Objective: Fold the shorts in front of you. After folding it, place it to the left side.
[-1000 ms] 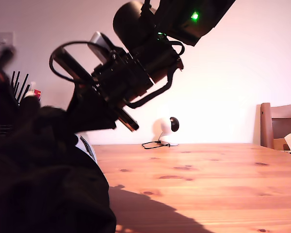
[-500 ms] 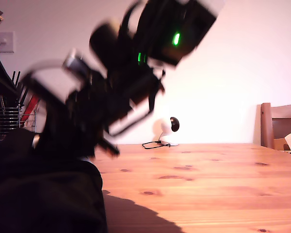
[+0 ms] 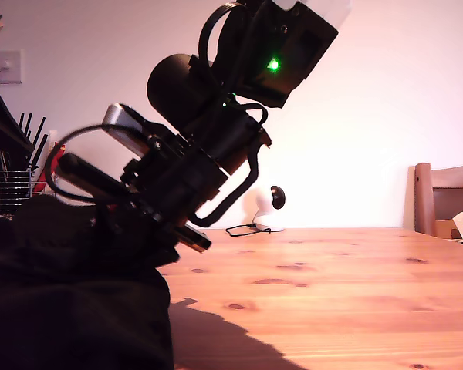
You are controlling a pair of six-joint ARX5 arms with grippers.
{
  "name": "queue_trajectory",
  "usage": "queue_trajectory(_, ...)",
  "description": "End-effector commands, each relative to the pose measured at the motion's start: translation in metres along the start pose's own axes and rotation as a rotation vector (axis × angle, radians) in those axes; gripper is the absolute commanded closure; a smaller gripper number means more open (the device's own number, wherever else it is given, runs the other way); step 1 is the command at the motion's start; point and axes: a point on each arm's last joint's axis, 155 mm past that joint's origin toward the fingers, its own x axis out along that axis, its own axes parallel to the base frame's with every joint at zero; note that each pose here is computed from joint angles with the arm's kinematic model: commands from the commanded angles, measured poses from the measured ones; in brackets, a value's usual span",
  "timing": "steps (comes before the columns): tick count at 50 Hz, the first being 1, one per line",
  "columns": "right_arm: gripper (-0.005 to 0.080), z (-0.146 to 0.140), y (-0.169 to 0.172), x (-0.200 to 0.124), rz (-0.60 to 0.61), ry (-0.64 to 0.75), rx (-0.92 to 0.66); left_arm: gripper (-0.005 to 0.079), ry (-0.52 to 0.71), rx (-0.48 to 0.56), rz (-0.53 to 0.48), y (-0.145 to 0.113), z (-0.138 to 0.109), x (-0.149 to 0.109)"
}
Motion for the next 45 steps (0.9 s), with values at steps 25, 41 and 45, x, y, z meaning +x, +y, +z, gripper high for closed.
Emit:
queue_trajectory(25, 0.0764, -0.026, -0.046, 0.001, -0.125, 0.078, 0.047, 0.0761, -0.016, 0.047, -0.009, -0.007, 0.001, -0.007)
queue_trajectory(41, 0.0764, 0.039, -0.007, -0.009, 0.030, -0.053, 0.070, 0.0761, 0.029, 0.083, -0.029, -0.016, -0.010, -0.001)
queue_trajectory(45, 0.0764, 0.054, -0.005, -0.016, 0.036, -0.071, 0.064, 0.0761, 0.047, 0.113, -0.039, -0.021, -0.015, 0.002)
